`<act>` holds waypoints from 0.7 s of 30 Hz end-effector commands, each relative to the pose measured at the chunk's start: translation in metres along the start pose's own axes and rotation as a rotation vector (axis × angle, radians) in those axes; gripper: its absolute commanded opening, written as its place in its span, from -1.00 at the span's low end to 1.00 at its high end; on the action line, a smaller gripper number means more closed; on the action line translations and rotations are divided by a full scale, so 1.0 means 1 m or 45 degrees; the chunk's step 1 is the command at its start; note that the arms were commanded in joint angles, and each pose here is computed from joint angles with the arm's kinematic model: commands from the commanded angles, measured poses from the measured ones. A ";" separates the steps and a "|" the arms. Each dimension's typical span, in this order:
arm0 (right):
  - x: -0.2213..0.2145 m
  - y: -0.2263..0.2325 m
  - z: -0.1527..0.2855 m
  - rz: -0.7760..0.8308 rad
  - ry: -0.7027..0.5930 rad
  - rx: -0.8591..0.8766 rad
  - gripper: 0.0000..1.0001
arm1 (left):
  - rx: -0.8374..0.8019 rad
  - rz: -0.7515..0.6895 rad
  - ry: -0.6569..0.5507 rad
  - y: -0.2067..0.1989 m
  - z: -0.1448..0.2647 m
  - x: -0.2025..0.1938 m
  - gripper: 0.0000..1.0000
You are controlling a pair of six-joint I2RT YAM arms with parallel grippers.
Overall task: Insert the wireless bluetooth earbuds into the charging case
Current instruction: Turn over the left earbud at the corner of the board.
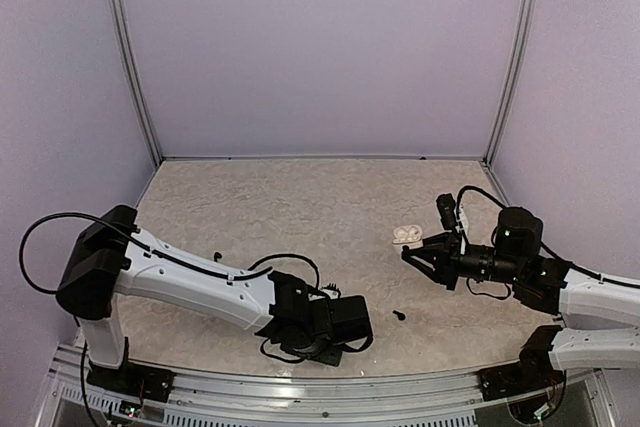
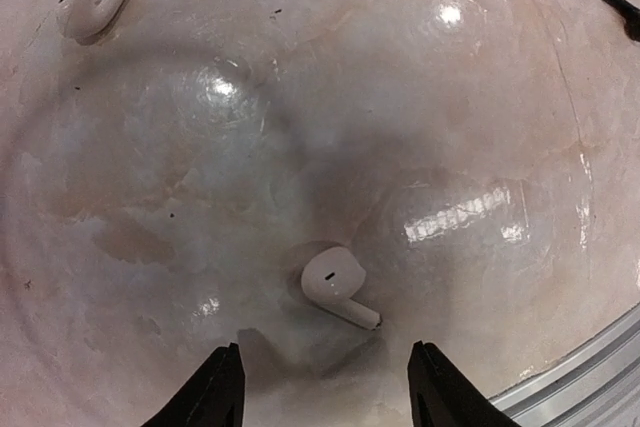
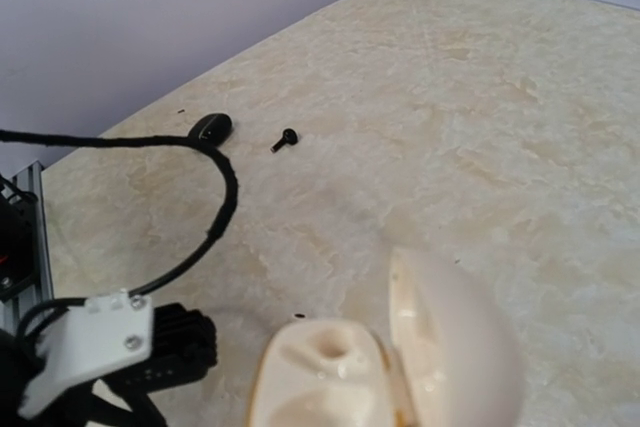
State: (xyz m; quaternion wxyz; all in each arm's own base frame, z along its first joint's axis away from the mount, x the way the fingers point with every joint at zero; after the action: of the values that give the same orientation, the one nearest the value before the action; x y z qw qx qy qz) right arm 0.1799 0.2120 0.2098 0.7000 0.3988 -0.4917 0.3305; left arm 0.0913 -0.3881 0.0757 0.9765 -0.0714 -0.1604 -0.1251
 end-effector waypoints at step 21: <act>0.005 0.000 0.003 0.006 -0.031 -0.003 -1.00 | 0.223 -0.081 -0.051 0.051 -0.013 0.015 -0.11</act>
State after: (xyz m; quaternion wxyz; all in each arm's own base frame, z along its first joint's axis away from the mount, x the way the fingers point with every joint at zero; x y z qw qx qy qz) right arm 0.1796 0.2118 0.2107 0.6994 0.4001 -0.4924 0.3291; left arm 0.1159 -0.3595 0.0618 0.9762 -0.0066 -0.1865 -0.1102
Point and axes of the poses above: each gripper's point midway between its finger pads, its own z axis back along the fingers, its own y axis along the line the jaws close on, x = y × z, the point moved 5 cm from there along z, back along the fingers, and after that the axes turned 3 degrees about z, right-handed, at the moved point
